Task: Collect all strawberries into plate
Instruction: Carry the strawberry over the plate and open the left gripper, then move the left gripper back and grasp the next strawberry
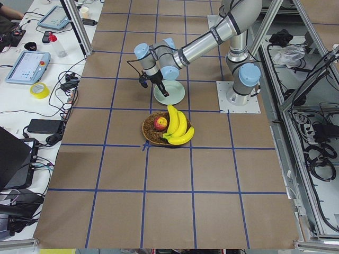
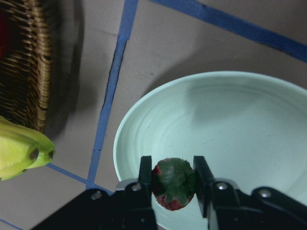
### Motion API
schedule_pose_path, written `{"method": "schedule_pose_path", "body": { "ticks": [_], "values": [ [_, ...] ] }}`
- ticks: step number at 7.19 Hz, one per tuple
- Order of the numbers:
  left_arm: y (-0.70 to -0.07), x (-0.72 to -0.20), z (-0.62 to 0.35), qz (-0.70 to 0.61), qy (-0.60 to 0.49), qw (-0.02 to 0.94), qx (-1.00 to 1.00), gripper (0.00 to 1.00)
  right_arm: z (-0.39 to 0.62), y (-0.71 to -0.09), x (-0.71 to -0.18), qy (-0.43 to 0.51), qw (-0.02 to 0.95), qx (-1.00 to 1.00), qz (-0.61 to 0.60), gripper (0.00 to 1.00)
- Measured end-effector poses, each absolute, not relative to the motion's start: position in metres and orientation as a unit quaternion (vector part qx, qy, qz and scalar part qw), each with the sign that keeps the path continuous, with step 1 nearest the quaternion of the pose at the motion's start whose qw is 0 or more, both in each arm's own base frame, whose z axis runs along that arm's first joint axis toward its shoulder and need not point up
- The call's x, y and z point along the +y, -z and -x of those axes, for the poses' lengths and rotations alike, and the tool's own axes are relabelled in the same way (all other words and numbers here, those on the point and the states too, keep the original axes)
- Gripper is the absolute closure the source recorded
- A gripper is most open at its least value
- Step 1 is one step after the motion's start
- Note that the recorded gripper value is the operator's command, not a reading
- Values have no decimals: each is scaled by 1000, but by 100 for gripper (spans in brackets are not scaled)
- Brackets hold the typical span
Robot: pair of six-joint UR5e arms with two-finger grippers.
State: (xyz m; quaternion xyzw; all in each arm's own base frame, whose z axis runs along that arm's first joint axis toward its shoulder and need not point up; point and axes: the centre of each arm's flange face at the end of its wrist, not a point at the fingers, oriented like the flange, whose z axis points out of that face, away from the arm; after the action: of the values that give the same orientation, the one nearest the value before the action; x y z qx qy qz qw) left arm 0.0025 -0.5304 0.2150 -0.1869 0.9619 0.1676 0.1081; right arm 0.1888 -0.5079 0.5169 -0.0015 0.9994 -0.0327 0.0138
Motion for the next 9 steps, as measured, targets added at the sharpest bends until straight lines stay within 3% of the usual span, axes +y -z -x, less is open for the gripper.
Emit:
{"method": "schedule_pose_path", "body": {
  "ticks": [3,5,9],
  "values": [
    [-239,-528,60,187,-133,100,968,0,-189,-516,-506,27,14,1000,2,0],
    [-245,-513,142,262,-117,75,955,0,-189,-516,-506,26,15,1000,2,0],
    [-218,-503,191,332,-143,-6,932,0,-189,-516,-506,27,14,1000,2,0]
  ]
}}
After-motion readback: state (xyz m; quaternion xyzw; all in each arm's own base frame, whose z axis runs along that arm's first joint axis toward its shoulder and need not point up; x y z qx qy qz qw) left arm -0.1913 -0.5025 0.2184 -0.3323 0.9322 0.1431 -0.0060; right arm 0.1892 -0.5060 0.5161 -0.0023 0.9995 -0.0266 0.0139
